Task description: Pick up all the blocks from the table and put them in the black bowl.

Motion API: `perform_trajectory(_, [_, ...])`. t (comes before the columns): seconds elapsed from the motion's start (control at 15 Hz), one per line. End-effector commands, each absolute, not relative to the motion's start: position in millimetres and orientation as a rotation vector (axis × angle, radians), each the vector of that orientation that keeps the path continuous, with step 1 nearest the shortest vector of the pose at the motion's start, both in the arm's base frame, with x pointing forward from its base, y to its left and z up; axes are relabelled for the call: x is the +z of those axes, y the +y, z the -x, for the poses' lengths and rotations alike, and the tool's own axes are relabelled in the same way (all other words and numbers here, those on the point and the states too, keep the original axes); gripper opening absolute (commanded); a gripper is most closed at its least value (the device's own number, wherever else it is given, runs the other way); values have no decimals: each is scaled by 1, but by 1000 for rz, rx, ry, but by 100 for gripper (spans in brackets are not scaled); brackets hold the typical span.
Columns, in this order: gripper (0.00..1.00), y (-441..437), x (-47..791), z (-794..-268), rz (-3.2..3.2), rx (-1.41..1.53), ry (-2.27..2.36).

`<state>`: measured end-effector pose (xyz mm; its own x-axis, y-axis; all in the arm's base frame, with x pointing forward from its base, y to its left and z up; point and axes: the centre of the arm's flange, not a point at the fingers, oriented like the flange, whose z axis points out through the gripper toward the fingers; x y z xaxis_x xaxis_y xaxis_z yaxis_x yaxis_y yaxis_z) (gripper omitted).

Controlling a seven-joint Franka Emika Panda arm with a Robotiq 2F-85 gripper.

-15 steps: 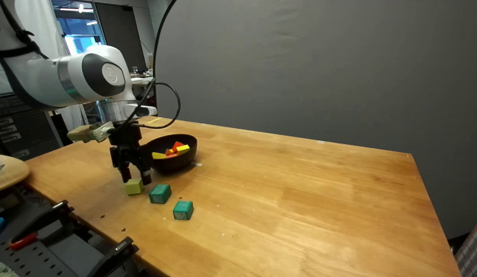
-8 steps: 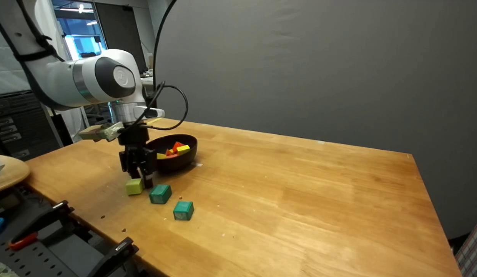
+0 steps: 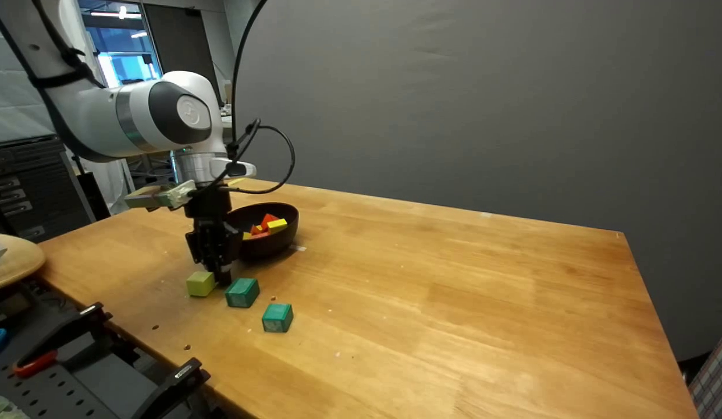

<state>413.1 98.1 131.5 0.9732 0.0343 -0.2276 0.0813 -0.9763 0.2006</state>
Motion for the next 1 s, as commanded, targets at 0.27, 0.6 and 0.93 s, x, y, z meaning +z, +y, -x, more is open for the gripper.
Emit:
perform_trajectory(0.27, [87, 80, 129, -401, -3017, -432, 354])
perform_trajectory(0.6, [100, 78, 132, -370, -3115, -450, 516])
perform_trajectory(0.93, [74, 78, 136, -348, -3153, -450, 595])
